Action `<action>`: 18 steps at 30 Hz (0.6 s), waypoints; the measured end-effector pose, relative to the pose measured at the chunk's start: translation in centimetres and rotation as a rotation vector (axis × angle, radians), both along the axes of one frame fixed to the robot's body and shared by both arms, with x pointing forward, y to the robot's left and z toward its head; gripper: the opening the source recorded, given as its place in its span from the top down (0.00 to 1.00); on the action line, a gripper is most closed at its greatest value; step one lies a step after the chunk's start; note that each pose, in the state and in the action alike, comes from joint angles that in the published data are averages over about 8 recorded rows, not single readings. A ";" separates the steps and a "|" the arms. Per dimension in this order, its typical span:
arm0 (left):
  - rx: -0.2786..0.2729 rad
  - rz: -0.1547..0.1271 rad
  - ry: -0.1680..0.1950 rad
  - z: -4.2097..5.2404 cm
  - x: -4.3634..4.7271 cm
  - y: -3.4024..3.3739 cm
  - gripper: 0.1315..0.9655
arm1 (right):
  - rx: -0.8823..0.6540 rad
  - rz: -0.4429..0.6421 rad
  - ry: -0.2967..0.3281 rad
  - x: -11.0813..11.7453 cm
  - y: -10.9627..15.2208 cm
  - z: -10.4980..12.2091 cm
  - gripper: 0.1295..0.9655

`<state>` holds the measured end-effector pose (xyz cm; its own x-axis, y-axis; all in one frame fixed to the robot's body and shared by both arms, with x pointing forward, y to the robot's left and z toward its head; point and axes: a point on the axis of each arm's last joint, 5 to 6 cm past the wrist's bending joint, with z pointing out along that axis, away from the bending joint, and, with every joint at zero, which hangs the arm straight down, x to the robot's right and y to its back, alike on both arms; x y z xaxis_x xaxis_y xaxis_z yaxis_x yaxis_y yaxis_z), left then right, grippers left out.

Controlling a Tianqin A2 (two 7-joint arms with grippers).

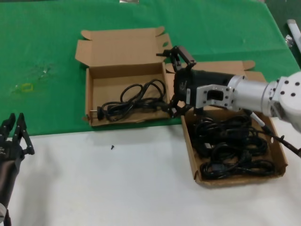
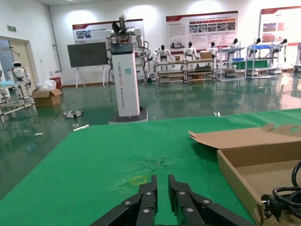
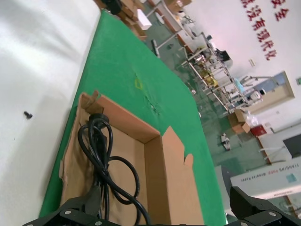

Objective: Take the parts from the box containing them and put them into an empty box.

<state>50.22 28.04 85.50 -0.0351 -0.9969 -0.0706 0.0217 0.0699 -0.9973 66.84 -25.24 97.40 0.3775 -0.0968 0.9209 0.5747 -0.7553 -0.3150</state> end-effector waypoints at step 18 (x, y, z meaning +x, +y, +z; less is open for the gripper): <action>0.000 0.000 0.000 0.00 0.00 0.00 0.76 | 0.285 -0.140 0.067 -2.9 0.4 -3.5 0.00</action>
<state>50.22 28.04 85.50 -0.0351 -0.9969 -0.0705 0.0217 0.0698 -0.9973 63.99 -24.81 93.88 0.4015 -0.4026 0.8227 0.4425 -0.7012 -0.5590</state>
